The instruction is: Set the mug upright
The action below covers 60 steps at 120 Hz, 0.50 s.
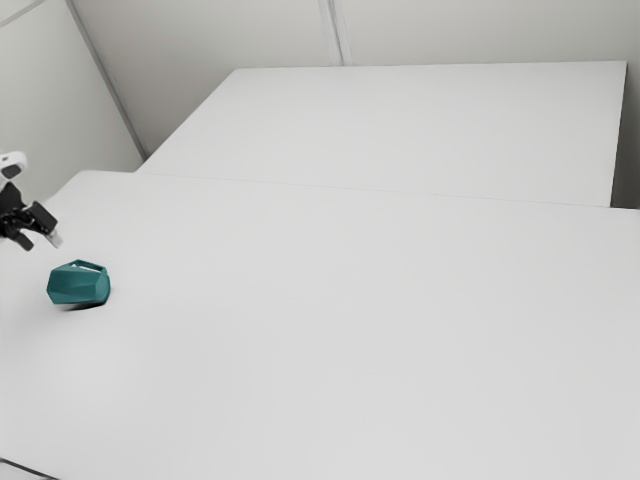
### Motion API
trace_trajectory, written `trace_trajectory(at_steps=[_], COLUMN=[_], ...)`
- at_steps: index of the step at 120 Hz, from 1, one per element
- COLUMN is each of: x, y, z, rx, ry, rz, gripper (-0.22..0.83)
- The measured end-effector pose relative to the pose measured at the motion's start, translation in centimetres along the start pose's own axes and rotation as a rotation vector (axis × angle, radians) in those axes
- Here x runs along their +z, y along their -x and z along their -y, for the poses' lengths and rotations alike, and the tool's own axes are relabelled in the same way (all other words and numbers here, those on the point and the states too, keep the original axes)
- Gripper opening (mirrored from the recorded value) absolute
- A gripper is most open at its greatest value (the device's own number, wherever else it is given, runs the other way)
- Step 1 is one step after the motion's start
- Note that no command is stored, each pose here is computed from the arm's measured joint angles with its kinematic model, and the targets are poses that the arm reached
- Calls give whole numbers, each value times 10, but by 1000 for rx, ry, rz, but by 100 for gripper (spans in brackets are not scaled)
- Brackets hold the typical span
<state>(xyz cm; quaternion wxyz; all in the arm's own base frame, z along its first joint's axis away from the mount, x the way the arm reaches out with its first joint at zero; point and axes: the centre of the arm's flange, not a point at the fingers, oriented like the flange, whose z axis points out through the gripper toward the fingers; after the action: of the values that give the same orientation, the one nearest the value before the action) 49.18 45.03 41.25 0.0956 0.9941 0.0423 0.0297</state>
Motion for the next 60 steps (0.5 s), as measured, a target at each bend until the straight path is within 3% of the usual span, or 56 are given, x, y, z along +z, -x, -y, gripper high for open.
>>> trace_trajectory(at_steps=[26, 60], x=[24, 63], y=[23, 23], z=[32, 59], rx=[42, 146], ry=[70, 179], rz=[-13, -67], gripper=[62, 61])
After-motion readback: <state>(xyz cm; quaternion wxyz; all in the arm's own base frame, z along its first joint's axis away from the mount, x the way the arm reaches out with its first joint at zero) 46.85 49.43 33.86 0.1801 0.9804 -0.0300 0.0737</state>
